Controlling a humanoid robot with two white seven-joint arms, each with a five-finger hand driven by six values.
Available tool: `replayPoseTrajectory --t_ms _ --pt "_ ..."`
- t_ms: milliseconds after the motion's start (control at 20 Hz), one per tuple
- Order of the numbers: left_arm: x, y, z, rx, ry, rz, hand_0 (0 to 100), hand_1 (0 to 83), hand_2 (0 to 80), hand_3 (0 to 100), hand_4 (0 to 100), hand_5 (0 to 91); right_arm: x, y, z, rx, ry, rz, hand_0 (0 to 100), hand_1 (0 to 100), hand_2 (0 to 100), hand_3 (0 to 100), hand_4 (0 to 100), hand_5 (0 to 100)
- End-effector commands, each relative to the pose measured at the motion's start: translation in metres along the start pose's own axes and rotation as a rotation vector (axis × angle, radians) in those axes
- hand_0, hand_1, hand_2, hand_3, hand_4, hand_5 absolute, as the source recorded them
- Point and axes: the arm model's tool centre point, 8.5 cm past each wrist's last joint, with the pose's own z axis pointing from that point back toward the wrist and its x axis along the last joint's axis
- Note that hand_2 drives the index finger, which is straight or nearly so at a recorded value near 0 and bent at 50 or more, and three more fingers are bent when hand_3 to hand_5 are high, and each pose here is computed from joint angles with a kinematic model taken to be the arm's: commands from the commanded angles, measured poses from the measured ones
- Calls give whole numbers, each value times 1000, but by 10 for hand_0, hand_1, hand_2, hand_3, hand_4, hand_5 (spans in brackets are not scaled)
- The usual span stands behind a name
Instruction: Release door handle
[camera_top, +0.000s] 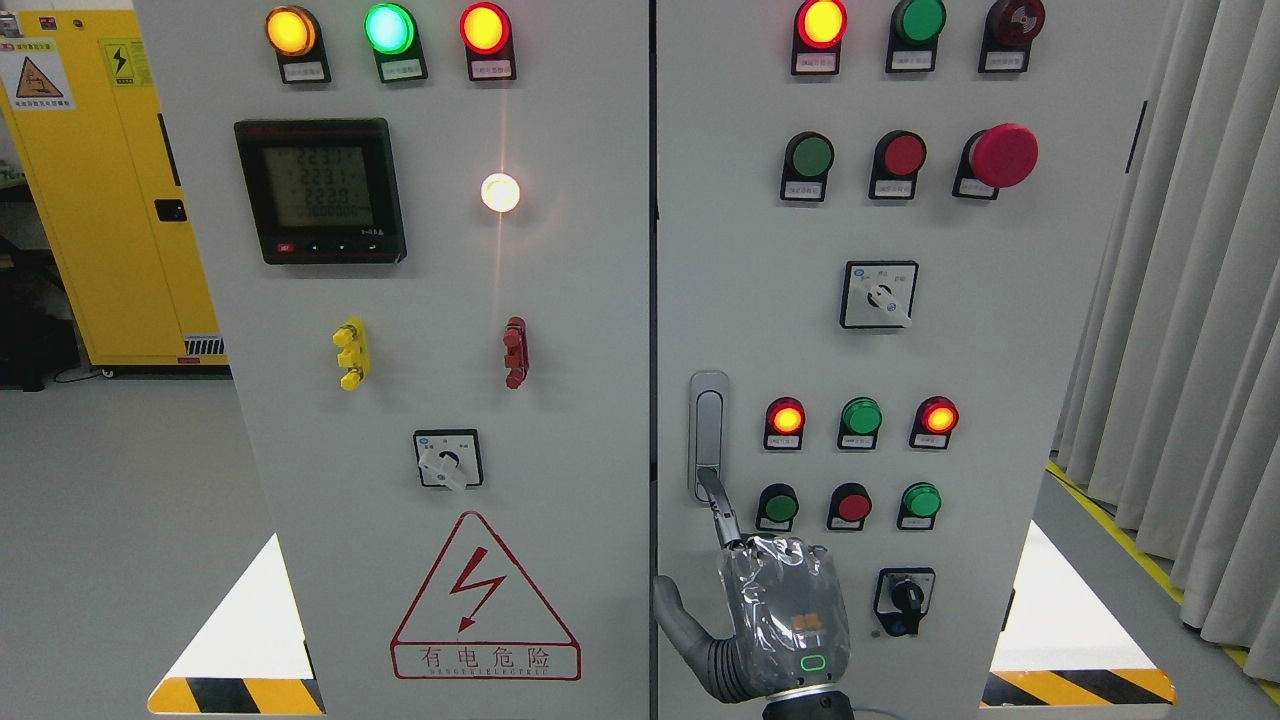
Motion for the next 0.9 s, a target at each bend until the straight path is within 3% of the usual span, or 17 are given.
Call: replayPoseTrajectory --t_ms 0,852 --pt "0 0 0 0 1 0 120 556 0 0 0 0 -1 1 0 0 9 2 375 341 0 1000 1000 1000" --pt "0 0 0 0 1 -1 120 556 0 0 0 0 2 2 1 14 4 2 382 344 0 1000 1000 1000"
